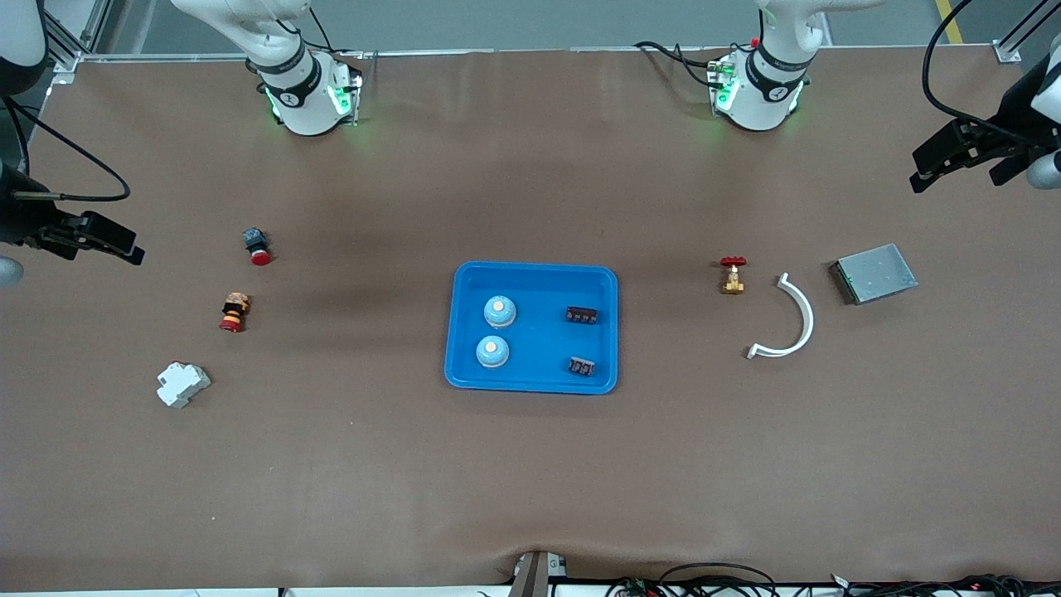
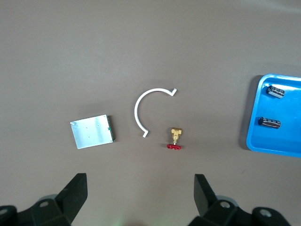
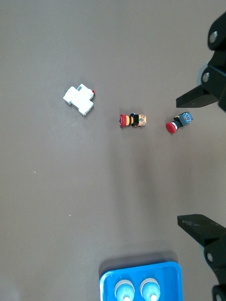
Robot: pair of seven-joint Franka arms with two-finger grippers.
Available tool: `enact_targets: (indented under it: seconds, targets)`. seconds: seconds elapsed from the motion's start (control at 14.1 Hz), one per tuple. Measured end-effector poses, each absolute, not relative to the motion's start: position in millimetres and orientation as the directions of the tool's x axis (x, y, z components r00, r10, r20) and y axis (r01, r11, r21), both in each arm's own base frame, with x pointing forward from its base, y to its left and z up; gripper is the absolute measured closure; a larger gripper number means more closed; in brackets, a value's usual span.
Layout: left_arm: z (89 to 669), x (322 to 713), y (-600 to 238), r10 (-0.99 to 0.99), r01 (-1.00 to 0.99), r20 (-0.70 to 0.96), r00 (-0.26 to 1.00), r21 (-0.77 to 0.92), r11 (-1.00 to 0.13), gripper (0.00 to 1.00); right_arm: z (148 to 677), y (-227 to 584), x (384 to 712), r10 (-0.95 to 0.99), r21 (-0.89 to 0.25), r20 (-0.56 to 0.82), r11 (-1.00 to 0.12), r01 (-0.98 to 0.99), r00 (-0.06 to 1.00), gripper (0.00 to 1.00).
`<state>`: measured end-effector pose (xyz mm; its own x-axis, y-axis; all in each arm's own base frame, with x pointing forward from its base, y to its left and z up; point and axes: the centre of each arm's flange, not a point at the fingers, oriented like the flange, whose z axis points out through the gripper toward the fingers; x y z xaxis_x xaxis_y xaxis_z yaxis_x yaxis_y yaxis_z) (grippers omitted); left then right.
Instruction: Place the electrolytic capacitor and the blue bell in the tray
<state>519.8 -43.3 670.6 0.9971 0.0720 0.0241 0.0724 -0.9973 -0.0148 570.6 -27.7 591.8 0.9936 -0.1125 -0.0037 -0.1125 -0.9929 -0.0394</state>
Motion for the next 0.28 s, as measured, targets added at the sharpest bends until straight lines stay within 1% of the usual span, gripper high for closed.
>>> enact_targets:
  seconds: [0.28]
  targets:
    - [669.8,518.9,-43.2,0.072,0.072,0.016,0.997,-0.016,-0.997,0.0,592.6,-27.7,570.1,-0.113,-0.04,-0.003,-0.993,-0.113,0.994,0.0]
